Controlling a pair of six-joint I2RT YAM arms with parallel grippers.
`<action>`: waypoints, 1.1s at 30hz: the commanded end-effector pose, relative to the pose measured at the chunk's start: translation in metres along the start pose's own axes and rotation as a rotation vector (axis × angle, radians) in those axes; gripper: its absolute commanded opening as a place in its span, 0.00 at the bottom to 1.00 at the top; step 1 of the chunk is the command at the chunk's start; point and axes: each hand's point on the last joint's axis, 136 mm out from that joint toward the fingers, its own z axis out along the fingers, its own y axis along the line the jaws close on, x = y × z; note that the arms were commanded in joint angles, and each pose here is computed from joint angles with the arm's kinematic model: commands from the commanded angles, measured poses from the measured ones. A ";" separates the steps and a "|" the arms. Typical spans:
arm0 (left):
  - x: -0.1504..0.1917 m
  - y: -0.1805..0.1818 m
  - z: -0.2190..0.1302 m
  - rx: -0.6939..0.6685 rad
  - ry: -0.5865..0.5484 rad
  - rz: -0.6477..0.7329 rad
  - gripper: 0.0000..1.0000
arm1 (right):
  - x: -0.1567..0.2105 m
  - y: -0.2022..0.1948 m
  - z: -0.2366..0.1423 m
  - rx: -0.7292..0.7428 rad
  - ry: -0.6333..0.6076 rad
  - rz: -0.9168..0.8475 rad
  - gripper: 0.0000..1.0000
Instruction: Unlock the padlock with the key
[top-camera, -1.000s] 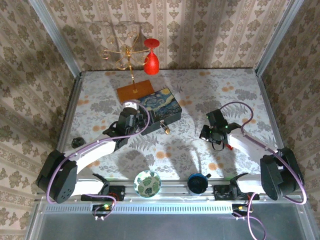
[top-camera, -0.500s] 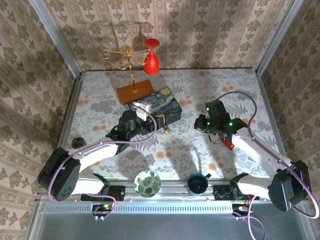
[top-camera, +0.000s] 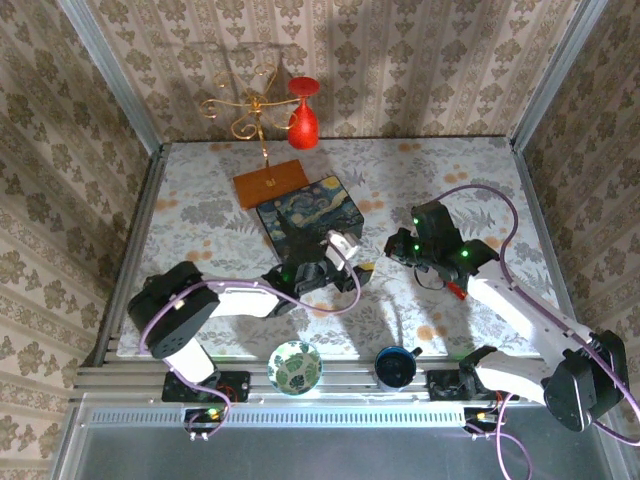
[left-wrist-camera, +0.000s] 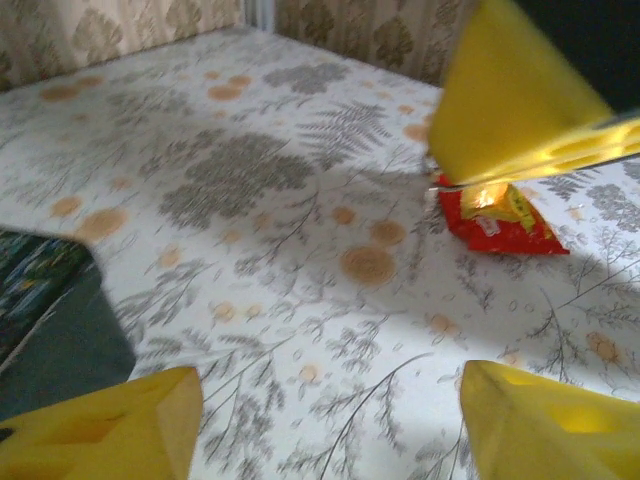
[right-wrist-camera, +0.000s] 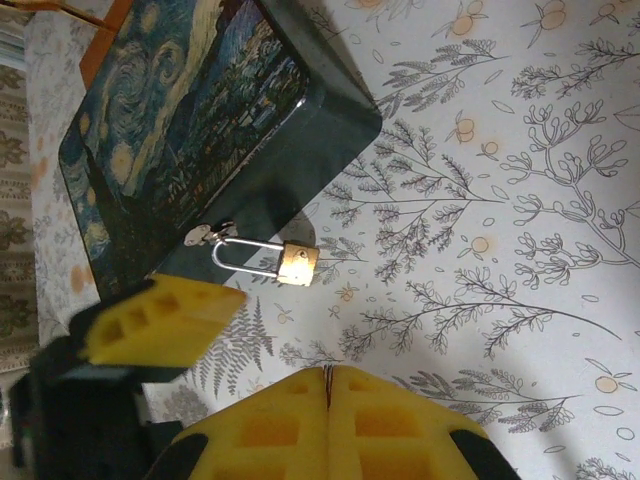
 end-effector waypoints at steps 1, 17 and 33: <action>-0.045 -0.009 0.008 -0.007 -0.208 0.108 0.64 | -0.010 0.012 -0.010 -0.042 -0.052 0.029 0.00; -0.049 0.003 0.032 -0.008 -0.282 0.117 0.47 | -0.009 0.020 -0.011 -0.078 -0.049 0.038 0.00; -0.035 0.012 0.034 -0.017 -0.209 0.109 0.04 | -0.012 0.025 -0.012 -0.091 -0.054 0.031 0.00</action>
